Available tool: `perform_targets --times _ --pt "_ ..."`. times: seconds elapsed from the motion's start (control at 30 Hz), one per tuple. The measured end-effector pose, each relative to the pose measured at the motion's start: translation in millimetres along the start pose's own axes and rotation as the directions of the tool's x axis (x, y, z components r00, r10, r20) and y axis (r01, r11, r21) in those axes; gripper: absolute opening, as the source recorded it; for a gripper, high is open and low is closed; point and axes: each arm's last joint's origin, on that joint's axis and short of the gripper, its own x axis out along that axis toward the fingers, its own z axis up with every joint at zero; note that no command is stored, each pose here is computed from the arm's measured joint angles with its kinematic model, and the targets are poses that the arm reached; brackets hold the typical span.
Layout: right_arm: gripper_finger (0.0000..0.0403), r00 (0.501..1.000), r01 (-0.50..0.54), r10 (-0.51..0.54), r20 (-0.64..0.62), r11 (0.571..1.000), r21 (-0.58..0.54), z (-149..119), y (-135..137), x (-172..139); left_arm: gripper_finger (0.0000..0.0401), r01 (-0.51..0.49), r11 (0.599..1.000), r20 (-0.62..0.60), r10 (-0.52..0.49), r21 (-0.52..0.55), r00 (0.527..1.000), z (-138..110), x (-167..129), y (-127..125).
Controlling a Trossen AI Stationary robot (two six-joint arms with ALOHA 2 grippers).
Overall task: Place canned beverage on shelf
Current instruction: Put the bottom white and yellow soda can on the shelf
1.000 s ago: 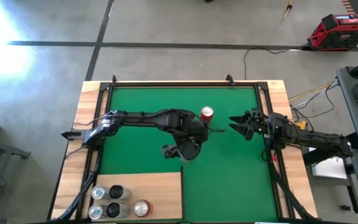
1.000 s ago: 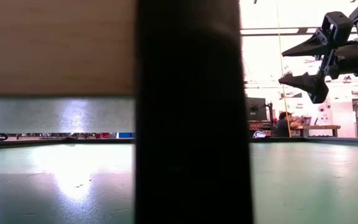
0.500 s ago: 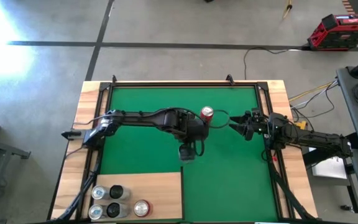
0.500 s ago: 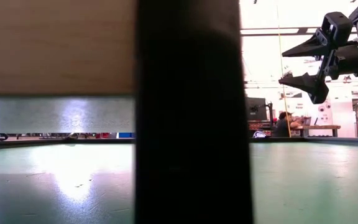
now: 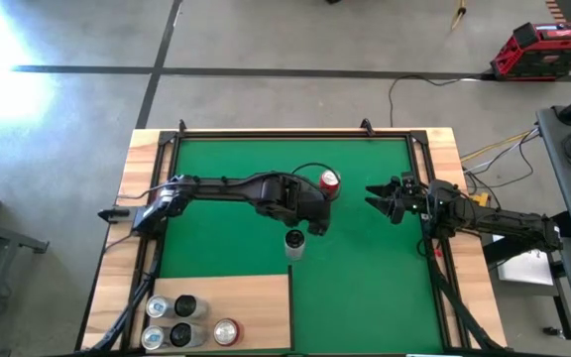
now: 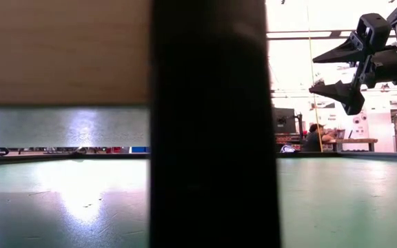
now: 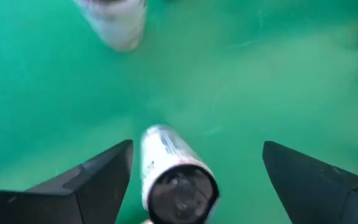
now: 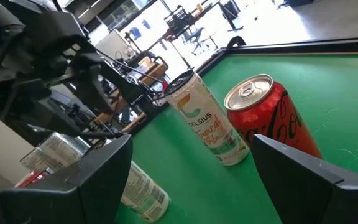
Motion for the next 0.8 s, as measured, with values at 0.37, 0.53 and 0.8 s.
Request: perform_targets --times 0.37,0.53,0.8 --pt "0.0318 1.000 0.000 0.000 0.000 1.000 0.000 0.0 0.0 0.0 0.0340 -0.100 0.902 -0.160 0.035 -0.421 0.987 -6.4 1.6 6.4" --pt "0.0318 1.000 0.000 0.000 0.000 1.000 0.000 0.0 0.0 0.0 0.0340 -0.137 0.868 -0.208 0.039 -0.478 0.977 -11.0 6.5 5.1" --pt "0.0318 1.000 0.000 0.000 0.000 1.000 0.000 0.0 0.0 0.0 0.0340 -0.197 0.841 -0.258 0.071 -0.504 0.963 -15.2 29.1 0.2"
